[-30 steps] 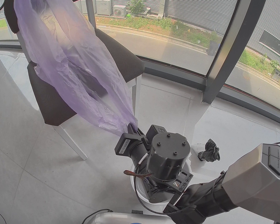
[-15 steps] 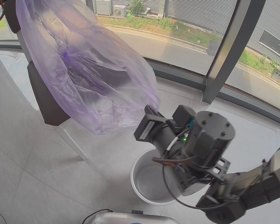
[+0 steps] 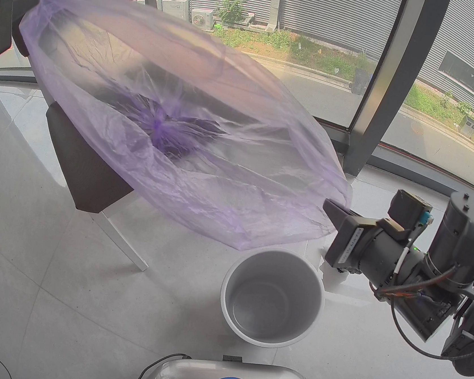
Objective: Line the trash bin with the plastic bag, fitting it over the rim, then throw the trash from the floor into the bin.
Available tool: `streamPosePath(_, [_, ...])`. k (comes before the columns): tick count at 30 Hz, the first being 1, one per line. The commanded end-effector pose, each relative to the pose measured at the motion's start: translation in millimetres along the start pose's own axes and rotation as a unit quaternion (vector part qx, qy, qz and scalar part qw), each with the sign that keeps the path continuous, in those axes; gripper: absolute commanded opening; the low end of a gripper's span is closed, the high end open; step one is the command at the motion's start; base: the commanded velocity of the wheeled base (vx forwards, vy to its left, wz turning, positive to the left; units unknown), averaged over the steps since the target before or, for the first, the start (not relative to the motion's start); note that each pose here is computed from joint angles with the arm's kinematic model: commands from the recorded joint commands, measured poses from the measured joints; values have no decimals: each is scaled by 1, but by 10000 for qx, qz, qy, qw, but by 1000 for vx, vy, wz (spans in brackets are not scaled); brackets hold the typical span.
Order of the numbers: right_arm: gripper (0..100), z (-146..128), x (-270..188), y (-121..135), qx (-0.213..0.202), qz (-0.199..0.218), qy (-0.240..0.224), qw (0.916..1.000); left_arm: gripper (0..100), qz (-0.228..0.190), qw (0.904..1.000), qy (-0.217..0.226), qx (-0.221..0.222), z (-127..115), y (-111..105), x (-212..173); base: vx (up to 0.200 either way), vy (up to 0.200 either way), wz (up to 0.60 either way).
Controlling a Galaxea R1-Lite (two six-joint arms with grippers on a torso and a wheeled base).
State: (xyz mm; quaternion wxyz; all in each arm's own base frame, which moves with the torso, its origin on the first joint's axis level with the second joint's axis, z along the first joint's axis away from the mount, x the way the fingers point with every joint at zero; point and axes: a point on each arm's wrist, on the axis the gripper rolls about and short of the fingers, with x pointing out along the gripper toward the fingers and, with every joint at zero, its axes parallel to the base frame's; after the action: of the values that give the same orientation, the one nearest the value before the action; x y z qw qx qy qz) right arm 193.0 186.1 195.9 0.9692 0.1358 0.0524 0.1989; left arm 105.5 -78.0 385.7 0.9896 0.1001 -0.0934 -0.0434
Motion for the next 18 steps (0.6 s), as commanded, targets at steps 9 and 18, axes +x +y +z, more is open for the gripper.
streamPosePath(9, [0,-10,-29,-36,-78,-219,295,9993,0,-1146,9883,913,428,-38,7,-9,0,0,0])
streamPosePath(18, [0,-21,-68,-51,-768,-76,483,9958,0,-1312,9827,1193,531,-66,8,-25,0,0,0])
